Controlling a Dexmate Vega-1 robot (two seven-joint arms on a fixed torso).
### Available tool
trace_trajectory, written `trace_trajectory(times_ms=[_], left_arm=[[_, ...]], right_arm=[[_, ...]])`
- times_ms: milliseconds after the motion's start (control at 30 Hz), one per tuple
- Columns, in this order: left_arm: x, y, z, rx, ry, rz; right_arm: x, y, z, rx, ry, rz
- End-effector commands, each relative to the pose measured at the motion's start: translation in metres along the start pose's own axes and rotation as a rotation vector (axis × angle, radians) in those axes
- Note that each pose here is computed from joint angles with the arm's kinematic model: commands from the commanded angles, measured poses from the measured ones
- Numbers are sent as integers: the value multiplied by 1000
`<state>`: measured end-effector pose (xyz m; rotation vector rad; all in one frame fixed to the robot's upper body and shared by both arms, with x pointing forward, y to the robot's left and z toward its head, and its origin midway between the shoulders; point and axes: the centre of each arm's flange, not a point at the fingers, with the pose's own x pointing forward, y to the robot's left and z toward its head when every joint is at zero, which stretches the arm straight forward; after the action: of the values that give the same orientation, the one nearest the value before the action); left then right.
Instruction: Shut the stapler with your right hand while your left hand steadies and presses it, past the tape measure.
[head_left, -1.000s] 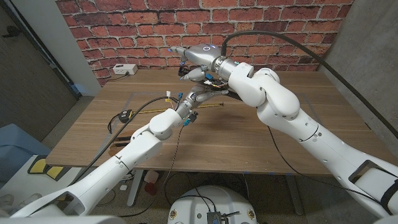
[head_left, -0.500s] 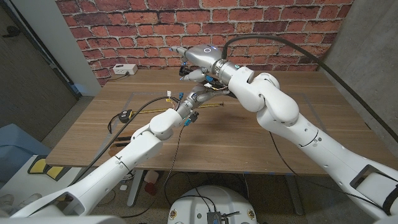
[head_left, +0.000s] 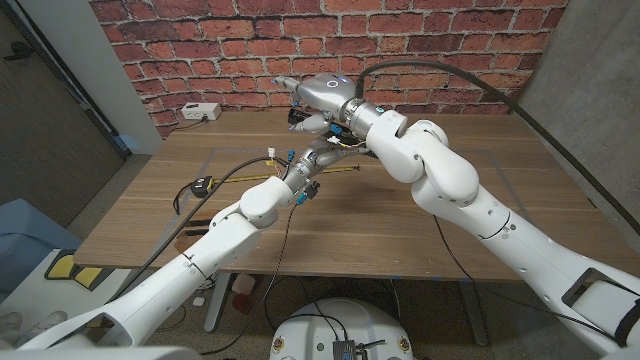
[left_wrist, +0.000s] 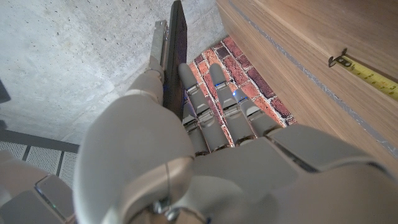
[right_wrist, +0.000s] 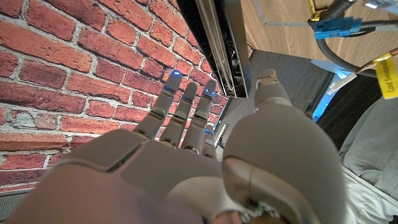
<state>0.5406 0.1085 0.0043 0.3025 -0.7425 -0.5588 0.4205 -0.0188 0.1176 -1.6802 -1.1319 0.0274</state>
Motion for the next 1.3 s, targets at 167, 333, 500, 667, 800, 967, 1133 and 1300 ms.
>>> trace_trajectory(times_ms=[167, 333, 500, 667, 800, 967, 1133, 1300], left_arm=[[-4, -1, -3, -21, -8, -2], [-4, 0, -3, -21, -7, -6], [-4, 1, -5, -26, -7, -7], [-3, 2, -7, -35, -10, -5], [-2, 3, -8, -40, -11, -5], [-1, 3, -8, -39, -12, -8], [-1, 2, -8, -41, -13, -8], [-1, 2, -10, -60, -15, -11]], right_arm=[[-1, 6, 2, 9, 5, 46], [-2, 9, 2, 14, 2, 44], [-4, 10, 1, 23, 2, 23], [-3, 11, -1, 24, 9, 6], [-3, 12, -2, 25, 7, 0], [-3, 13, -3, 27, 6, -12], [-4, 13, -3, 33, 9, -12], [-3, 13, -4, 43, 11, -9]])
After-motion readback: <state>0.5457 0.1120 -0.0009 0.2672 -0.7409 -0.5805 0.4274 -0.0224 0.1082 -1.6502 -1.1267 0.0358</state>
